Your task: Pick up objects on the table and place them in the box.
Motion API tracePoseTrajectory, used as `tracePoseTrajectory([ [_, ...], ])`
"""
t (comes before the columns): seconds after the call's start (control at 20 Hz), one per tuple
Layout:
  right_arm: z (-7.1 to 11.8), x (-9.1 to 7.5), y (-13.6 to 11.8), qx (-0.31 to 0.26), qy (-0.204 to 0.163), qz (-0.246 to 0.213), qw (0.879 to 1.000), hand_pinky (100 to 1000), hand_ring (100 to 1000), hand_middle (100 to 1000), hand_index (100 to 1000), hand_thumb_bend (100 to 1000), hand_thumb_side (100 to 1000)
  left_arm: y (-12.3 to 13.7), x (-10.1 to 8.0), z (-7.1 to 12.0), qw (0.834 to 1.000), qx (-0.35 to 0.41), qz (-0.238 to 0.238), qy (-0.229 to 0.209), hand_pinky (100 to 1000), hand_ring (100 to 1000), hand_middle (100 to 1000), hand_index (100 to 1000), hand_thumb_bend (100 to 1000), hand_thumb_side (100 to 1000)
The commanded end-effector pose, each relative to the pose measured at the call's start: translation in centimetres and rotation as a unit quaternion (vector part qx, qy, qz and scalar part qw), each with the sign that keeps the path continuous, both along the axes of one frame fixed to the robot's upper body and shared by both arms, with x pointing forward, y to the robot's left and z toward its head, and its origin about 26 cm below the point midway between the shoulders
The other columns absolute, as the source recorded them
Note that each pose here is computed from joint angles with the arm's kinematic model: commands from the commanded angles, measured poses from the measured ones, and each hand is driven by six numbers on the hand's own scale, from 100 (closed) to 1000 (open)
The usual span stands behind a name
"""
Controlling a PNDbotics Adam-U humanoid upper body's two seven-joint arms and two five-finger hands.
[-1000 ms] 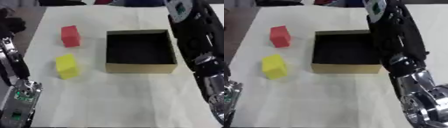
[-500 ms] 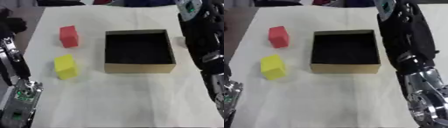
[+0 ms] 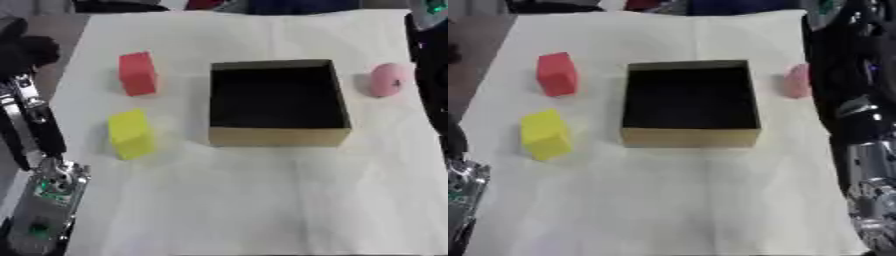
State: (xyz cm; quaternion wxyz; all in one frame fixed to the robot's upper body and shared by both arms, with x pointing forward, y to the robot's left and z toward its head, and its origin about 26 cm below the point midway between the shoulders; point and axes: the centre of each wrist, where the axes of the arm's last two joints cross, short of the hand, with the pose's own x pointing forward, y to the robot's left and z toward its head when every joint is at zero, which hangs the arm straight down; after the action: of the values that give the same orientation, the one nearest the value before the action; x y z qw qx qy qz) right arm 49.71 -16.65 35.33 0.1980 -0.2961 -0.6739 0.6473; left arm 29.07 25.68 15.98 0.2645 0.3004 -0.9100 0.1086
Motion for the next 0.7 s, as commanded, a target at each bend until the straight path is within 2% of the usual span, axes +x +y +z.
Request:
tracePoseTrajectory([
  [0.05, 1.9, -0.5, -2.7, -0.014, -0.018, -0.005, 1.0, 949, 990, 907, 937, 402, 976, 0.4, -0.2, 0.7, 1.0, 0.01, 0.007, -0.012, 628, 615, 562, 807, 196, 1000],
  [0.3, 1.1, -0.7, -5.3, -0.018, -0.013, -0.011, 1.0, 946, 989, 909, 940, 444, 930, 0.5, -0.3, 0.6, 1.0, 0.01, 0.011, -0.012, 628, 615, 562, 807, 195, 1000],
  [0.5, 0.8, -0.9, -6.7, -0.03, -0.013, -0.014, 0.999, 944, 989, 892, 956, 543, 832, 0.5, -0.3, 0.6, 1.0, 0.01, 0.012, -0.011, 628, 615, 562, 806, 195, 1000],
  [0.7, 0.4, -1.0, -7.8, -0.041, -0.012, -0.019, 0.999, 946, 992, 900, 948, 574, 800, 0.5, -0.3, 0.5, 1.0, 0.011, 0.014, -0.011, 628, 615, 562, 806, 195, 1000],
])
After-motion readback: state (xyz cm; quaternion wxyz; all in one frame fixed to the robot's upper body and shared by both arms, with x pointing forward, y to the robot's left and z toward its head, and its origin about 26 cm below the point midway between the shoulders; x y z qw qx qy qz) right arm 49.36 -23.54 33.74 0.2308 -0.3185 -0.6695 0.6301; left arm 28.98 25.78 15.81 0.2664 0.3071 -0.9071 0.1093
